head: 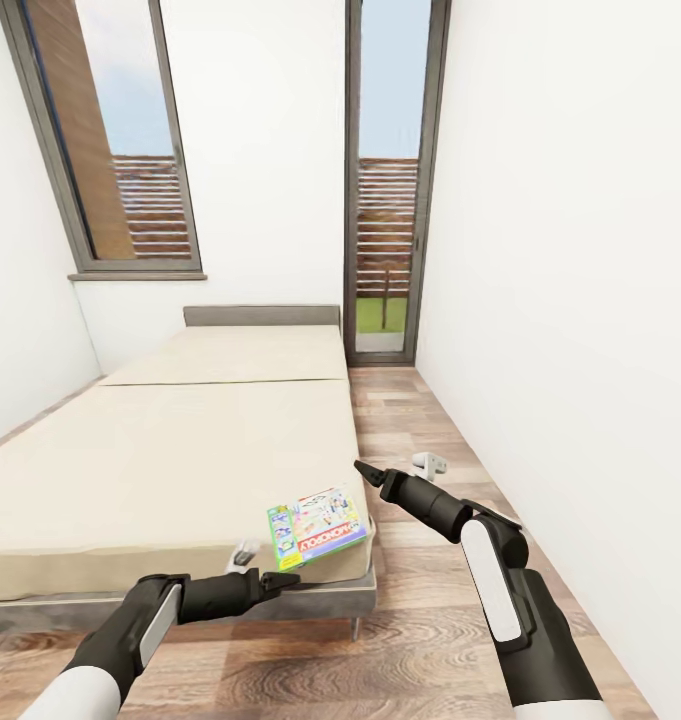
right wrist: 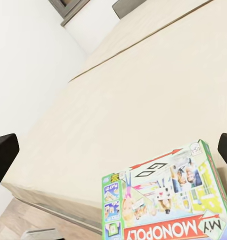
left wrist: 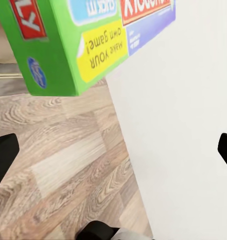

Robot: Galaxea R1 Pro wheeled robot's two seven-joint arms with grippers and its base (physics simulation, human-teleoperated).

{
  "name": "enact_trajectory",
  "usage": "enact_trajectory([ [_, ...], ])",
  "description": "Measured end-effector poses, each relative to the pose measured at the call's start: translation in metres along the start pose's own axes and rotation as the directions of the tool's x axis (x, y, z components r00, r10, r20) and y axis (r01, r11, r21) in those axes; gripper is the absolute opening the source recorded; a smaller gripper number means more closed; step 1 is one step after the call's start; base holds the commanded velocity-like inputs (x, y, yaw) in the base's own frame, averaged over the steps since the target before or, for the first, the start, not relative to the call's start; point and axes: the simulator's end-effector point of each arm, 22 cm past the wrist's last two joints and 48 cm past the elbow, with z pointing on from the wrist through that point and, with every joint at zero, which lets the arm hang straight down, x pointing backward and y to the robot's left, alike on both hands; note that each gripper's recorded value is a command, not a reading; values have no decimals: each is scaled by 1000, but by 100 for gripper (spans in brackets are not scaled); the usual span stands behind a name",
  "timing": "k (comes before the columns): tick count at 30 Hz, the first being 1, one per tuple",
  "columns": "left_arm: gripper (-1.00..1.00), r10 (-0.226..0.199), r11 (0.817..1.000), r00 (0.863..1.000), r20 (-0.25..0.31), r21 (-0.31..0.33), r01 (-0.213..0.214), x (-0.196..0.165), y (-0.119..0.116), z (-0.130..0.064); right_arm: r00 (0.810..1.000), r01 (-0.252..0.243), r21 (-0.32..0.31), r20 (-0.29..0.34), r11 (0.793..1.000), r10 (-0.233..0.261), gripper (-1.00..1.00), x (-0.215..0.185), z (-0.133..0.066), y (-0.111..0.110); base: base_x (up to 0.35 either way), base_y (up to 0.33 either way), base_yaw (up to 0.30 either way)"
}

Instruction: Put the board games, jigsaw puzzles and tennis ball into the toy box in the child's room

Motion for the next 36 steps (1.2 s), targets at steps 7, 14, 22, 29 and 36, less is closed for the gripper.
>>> enact_trajectory([
  [7, 100, 0, 1000, 1000, 1, 0, 0, 0, 0, 0, 1000, 0, 0, 0, 1000, 0, 100, 0, 0, 0, 0, 10, 0],
  [14, 100, 0, 1000, 1000, 1, -1, 0, 0, 0, 0, 1000, 0, -1, 0, 1000, 0, 100, 0, 0, 0, 0, 1, 0],
  [22, 100, 0, 1000, 1000, 0, -7, 0, 0, 1, 0, 1000, 0, -1, 0, 1000, 0, 100, 0, 0, 0, 87, 90, 0],
  [29, 100, 0, 1000, 1000, 0, -9, 0, 0, 2, 0, 1000, 0, 0, 0, 1000, 0, 100, 0, 0, 0, 35, 34, 0],
  [36, 100, -1, 1000, 1000, -1, -10, 1, 0, 2, 0, 1000, 0, 0, 0, 1000, 0, 100, 0, 0, 0, 7, 6, 0],
])
